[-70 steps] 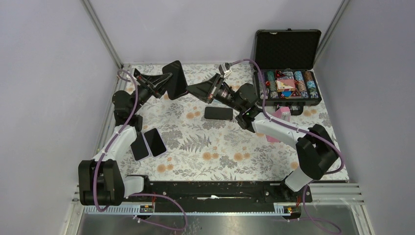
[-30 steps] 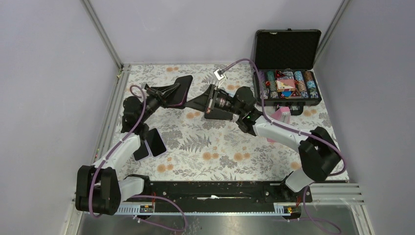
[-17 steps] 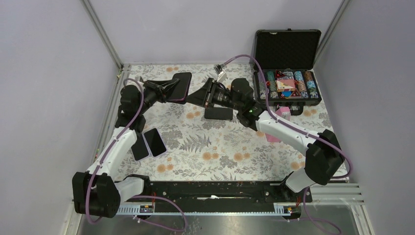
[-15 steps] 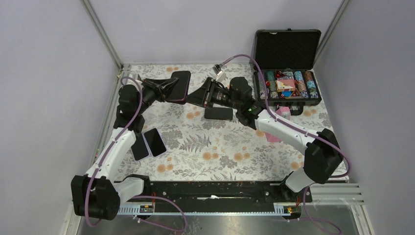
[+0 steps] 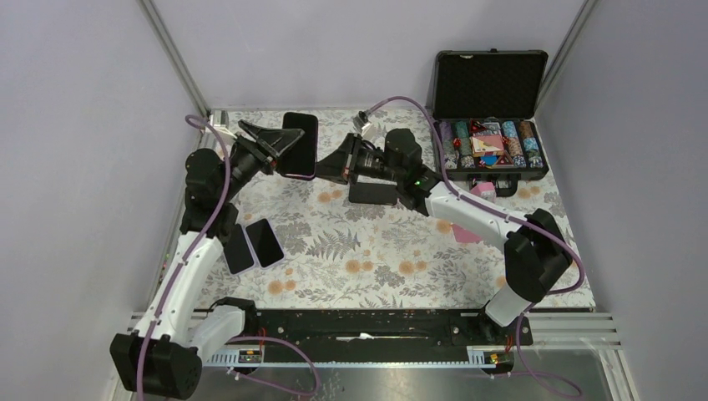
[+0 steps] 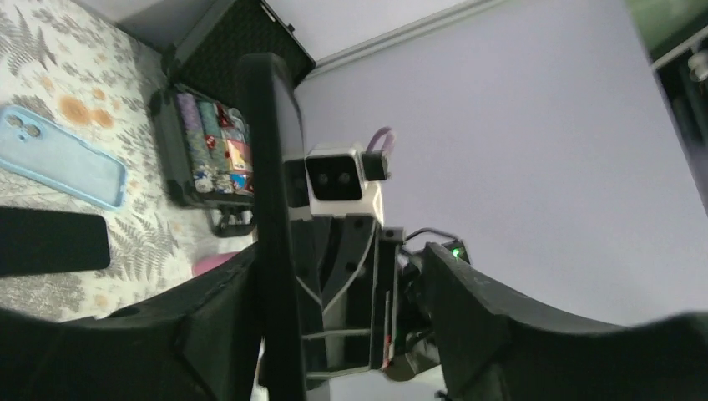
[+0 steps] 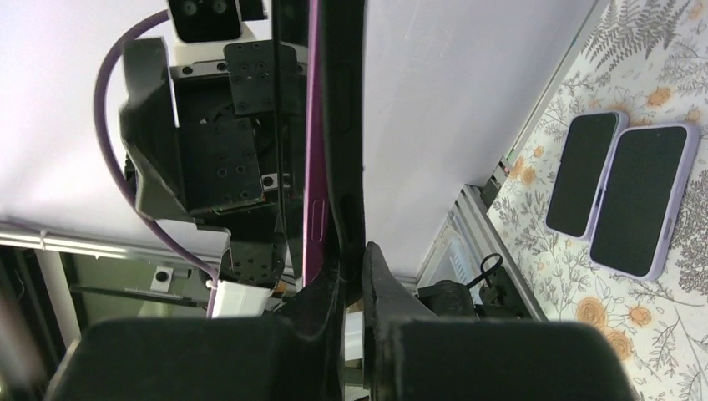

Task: Take the phone out of the phone case
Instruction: Remove the phone case from the phone.

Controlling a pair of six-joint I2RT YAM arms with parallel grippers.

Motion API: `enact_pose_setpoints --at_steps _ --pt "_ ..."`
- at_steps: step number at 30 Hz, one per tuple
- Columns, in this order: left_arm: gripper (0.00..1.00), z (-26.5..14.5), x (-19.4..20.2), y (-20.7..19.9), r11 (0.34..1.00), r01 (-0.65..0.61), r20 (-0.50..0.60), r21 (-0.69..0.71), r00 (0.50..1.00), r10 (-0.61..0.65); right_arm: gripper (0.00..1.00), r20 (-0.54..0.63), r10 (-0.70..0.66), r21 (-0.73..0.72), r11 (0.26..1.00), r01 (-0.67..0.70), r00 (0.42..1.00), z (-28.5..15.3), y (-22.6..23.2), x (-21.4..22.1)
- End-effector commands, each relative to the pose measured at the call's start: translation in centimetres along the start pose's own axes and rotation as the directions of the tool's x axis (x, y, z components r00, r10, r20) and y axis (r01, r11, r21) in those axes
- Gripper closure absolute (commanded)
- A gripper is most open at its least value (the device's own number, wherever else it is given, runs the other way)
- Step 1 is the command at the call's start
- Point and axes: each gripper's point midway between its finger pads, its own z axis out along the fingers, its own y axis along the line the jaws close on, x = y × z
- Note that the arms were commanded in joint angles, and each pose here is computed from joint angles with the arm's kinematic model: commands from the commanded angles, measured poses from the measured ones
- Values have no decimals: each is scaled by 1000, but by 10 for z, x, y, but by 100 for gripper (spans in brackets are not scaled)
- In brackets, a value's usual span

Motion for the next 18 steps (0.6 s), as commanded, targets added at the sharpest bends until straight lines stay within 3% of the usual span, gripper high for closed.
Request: enact_pose_setpoints --at_steps 1,6,11,18 --pt "30 -19 25 -38 943 -285 -121 171 944 307 100 9 -176 -172 969 175 984 -21 50 -14" --pt "22 -12 40 -11 936 -328 -313 129 882 353 100 -105 -280 -258 934 246 954 -44 68 -6" --pt "19 -17 35 -18 934 -313 -356 172 864 355 100 -233 -352 -236 925 298 906 -66 58 5" --pt "22 -12 33 -13 964 -190 -420 187 872 254 100 -358 -426 -331 890 314 831 -95 67 19"
